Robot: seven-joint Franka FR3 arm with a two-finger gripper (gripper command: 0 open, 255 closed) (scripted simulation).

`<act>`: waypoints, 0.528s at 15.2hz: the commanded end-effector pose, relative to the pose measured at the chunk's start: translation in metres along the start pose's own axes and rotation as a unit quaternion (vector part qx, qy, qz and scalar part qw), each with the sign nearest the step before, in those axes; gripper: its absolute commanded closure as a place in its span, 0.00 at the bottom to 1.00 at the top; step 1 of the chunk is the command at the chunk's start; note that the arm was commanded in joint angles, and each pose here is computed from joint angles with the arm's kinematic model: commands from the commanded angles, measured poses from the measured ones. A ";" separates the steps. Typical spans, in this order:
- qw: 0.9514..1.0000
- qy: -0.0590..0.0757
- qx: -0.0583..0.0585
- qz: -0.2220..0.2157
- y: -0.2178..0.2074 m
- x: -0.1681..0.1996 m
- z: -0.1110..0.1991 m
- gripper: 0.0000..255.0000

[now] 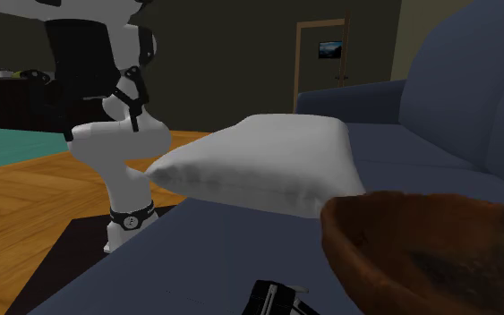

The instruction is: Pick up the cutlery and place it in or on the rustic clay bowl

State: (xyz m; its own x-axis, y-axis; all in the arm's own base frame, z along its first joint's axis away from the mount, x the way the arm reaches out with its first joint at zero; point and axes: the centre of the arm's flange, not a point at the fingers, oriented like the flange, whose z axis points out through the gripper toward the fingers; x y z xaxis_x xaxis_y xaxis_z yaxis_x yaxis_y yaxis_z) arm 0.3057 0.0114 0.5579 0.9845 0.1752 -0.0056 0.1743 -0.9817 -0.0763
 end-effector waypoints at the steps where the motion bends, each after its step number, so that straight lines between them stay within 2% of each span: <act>1: 1.000 0.000 0.000 0.000 0.000 0.000 0.000 0.00; 4: 0.999 0.005 -0.005 0.044 -0.023 0.031 0.010 0.00; 8: 0.995 0.011 -0.011 0.103 -0.049 0.074 0.022 0.00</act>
State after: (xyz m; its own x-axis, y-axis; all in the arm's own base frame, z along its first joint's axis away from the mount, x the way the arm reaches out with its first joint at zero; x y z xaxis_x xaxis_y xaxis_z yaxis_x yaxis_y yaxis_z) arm 0.3579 0.0641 0.5408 1.0000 0.0017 0.0001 0.0017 -0.9984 -0.0559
